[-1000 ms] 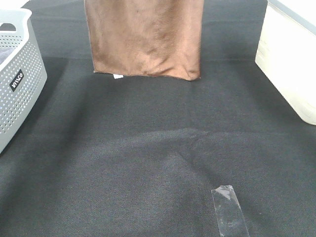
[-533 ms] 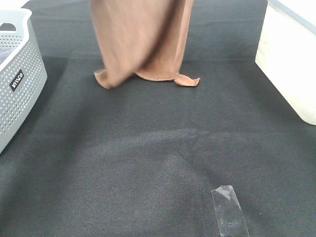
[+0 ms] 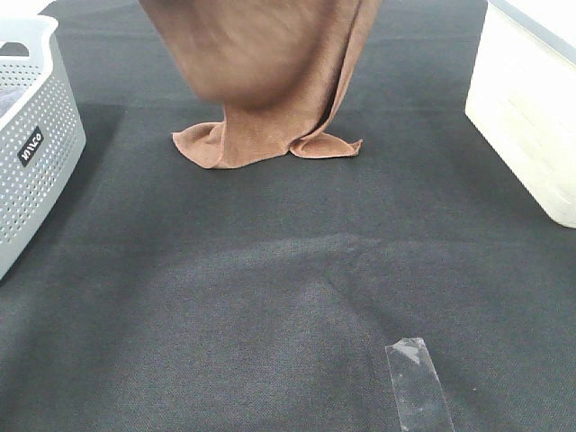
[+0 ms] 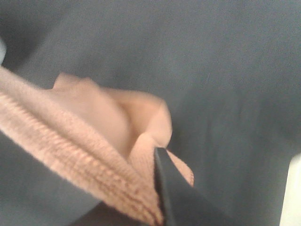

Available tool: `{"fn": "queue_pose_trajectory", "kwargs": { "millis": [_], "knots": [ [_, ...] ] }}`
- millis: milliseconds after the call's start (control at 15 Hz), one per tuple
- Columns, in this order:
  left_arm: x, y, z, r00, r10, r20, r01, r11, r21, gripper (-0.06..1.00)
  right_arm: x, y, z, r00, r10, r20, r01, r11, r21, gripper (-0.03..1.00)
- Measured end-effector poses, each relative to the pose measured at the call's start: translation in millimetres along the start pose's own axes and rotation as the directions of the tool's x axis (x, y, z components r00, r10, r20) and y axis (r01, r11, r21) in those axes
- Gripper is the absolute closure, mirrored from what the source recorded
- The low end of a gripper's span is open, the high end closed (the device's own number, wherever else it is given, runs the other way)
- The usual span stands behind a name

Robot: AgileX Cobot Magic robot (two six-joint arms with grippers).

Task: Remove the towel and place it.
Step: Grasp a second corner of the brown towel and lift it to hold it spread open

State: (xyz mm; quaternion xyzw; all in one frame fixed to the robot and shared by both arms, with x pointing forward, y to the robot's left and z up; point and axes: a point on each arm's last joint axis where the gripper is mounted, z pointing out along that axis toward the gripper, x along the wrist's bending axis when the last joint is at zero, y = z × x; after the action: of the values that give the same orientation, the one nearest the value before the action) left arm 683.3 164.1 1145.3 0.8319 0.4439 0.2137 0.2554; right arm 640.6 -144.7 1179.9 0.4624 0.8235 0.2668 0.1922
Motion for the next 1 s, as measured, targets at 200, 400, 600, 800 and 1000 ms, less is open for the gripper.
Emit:
{"fn": "queue_pose_trajectory", "kwargs": {
  "millis": [200, 400, 600, 800, 1000],
  "knots": [
    [-9.2, 1.7, -9.1, 0.990, -0.105, 0.096, 0.107, 0.994, -0.007, 0.94, 2.8, -3.5, -15.9, 1.000, -0.024, -0.019, 0.025, 1.000, 0.016, 0.97],
    [-16.2, -2.6, -45.8, 0.980, -0.153, 0.130, 0.158, 0.987, -0.033, 0.94, 9.3, -18.0, -39.4, 0.999, -0.016, -0.052, 0.018, 0.999, 0.029, 0.97],
    [-26.6, -26.7, -67.5, 0.972, -0.175, 0.159, 0.174, 0.985, 0.023, 0.94, 14.9, -41.4, -59.1, 0.998, -0.012, -0.064, 0.016, 0.998, 0.069, 0.97],
    [-60.4, -93.4, -119.7, 0.955, -0.197, 0.222, 0.177, 0.979, 0.104, 0.94, 34.1, -106.8, -97.5, 0.990, 0.052, -0.129, -0.034, 0.989, 0.144, 0.97],
    [-73.8, -129.9, -155.9, 0.951, -0.198, 0.237, 0.184, 0.980, 0.081, 0.94, 47.5, -150.3, -121.5, 0.982, 0.090, -0.169, -0.064, 0.985, 0.158, 0.97]
  ]
}}
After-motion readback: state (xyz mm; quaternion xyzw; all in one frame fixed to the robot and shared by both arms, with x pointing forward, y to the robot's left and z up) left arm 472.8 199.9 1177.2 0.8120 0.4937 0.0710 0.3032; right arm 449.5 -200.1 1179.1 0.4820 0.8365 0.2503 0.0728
